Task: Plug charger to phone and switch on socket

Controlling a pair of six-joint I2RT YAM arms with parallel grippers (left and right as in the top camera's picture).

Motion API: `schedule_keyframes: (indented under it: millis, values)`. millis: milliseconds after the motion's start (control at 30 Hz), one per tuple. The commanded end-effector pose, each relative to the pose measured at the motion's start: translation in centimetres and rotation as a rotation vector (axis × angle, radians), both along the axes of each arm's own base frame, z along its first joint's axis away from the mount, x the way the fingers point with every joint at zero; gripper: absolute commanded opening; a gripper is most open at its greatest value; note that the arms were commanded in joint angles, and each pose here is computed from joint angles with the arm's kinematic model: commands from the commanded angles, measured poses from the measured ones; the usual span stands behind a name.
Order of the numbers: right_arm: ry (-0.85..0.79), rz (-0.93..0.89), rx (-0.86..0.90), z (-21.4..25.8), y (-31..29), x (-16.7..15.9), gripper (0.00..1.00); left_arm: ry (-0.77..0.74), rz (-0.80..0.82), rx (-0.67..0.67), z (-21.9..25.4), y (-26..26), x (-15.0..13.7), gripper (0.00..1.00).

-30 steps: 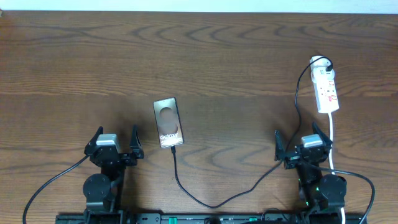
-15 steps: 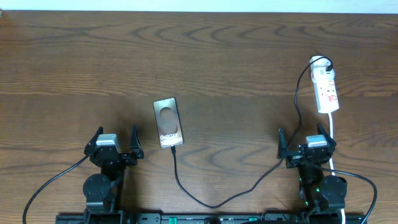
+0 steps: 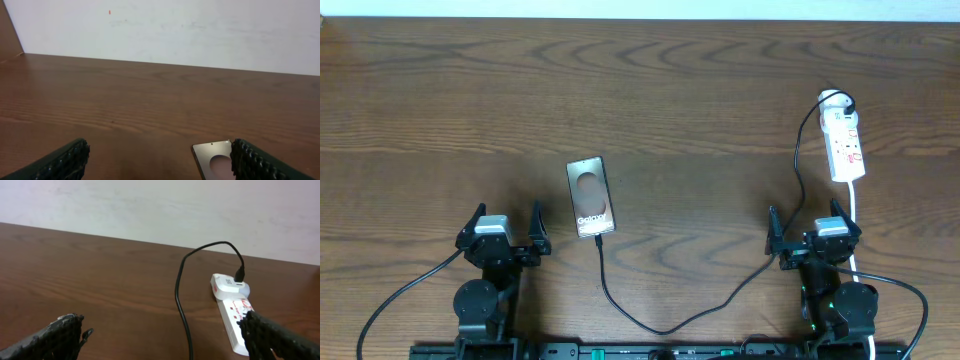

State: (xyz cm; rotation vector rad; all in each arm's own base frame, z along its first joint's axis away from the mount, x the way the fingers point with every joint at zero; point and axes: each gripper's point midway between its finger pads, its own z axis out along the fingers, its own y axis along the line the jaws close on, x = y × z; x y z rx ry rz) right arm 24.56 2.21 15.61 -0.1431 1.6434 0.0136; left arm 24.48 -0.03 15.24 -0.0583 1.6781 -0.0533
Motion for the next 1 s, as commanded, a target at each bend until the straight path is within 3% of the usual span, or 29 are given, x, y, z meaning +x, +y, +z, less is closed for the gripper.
schedule_keyframes:
  millis: [0,333,633,967]
  values:
    - [0.001,-0.023,0.014,0.0,-0.4,0.0,0.99,0.047,-0.002,-0.005,-1.6,-0.1,-0.1,0.91]
    - [-0.004,-0.089,0.026,0.1,-1.5,0.0,0.99,0.047,-0.002,-0.005,-1.6,-0.1,-0.1,0.91]
    - [-0.021,-0.222,0.141,0.4,-3.6,-0.1,0.99,0.047,-0.002,-0.005,-1.6,-0.1,-0.1,0.91]
    - [-0.017,-0.183,0.142,0.4,-3.0,0.0,0.99,0.046,-0.002,-0.005,-1.6,-0.1,-0.1,0.91]
